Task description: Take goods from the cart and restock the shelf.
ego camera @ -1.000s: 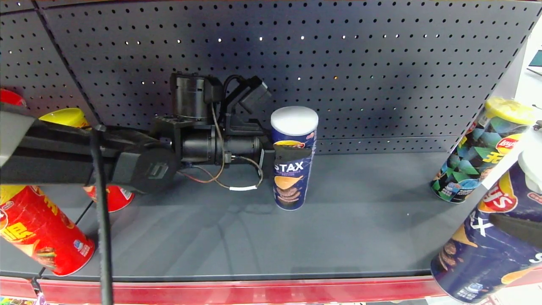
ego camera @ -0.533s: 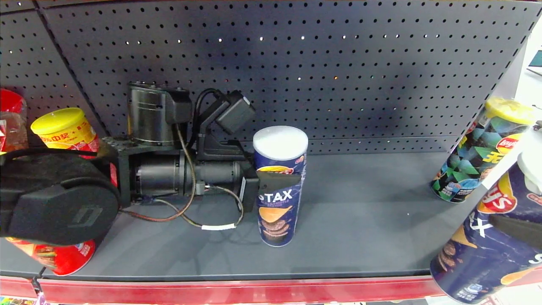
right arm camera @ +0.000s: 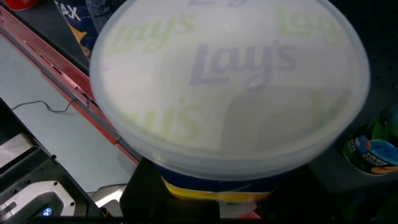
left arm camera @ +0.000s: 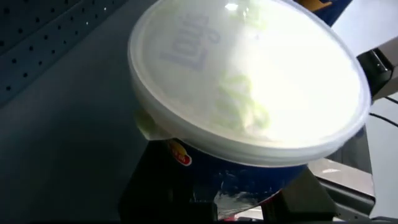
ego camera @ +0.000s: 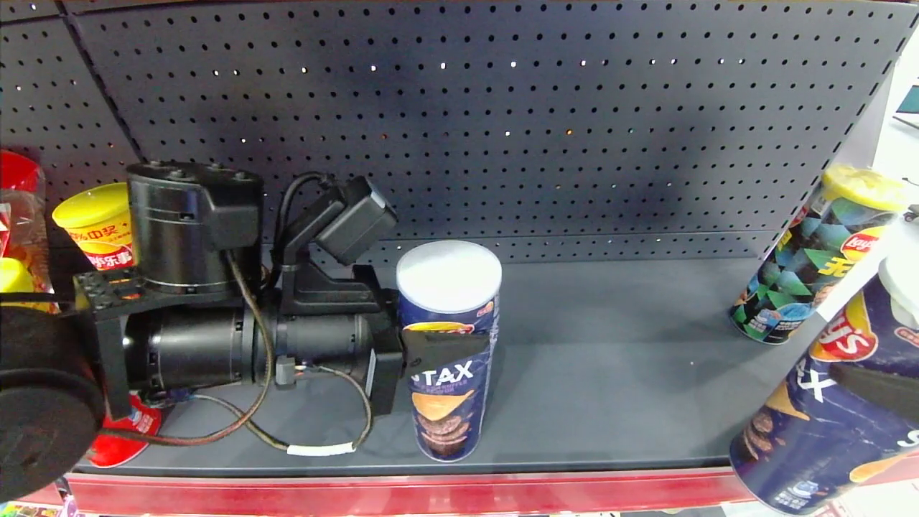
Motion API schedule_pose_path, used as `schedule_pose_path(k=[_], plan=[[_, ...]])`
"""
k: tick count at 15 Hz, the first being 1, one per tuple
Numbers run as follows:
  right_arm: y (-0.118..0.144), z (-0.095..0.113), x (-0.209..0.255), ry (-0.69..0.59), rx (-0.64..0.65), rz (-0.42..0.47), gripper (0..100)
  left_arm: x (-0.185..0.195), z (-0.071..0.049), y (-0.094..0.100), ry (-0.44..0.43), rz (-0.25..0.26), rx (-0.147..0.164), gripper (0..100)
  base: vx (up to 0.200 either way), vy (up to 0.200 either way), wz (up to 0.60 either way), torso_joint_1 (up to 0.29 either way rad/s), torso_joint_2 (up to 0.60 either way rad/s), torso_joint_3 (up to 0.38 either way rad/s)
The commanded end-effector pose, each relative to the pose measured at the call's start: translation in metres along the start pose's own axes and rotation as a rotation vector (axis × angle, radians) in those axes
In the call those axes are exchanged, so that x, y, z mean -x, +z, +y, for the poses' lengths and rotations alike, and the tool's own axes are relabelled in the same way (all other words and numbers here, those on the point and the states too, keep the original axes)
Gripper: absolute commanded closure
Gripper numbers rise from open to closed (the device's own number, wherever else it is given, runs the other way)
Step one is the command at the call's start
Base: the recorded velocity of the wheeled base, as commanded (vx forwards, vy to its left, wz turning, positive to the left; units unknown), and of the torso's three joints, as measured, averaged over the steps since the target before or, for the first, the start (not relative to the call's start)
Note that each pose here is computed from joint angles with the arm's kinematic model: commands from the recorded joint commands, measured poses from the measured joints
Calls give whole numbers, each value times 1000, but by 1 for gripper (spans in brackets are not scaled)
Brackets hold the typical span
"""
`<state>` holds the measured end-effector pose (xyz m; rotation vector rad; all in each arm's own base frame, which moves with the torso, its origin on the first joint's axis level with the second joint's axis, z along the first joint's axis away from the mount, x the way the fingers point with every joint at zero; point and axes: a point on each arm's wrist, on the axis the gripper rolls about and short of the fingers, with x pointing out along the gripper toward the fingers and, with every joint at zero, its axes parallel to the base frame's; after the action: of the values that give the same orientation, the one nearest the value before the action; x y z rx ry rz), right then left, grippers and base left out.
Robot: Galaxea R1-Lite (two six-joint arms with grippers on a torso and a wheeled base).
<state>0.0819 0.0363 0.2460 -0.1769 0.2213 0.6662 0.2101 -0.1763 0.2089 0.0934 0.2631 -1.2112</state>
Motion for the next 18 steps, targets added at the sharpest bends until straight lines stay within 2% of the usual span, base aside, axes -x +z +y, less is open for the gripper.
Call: schedule_pose_path(k=[1,10,11,14,15,18], plan=[[0,0,0,1,1,-2,100,8,-7,-4,-5,2,2,100,0,0,0,0,0,0],[1,0,1,-1,4,-6,100,7,-7,-7,-3,5,1,100,0,0,0,0,0,0],[1,0,0,-1,4,-5,100,6,-8,-7,-9,5,-1,0,0,0,0,0,0,0],[5,-1,-2,8,6,-6,100,13,-19,-7,-6,-4,-12,0,0,0,0,0,0,0],[11,-3,-7,15,8,-5,100,17,-21,-12,22,8,-8,0,0,0,0,0,0,0],[29,-7,-25,56,16,-2,100,33,-30,-13,35,-8,-19,0,0,0,0,0,0,0]])
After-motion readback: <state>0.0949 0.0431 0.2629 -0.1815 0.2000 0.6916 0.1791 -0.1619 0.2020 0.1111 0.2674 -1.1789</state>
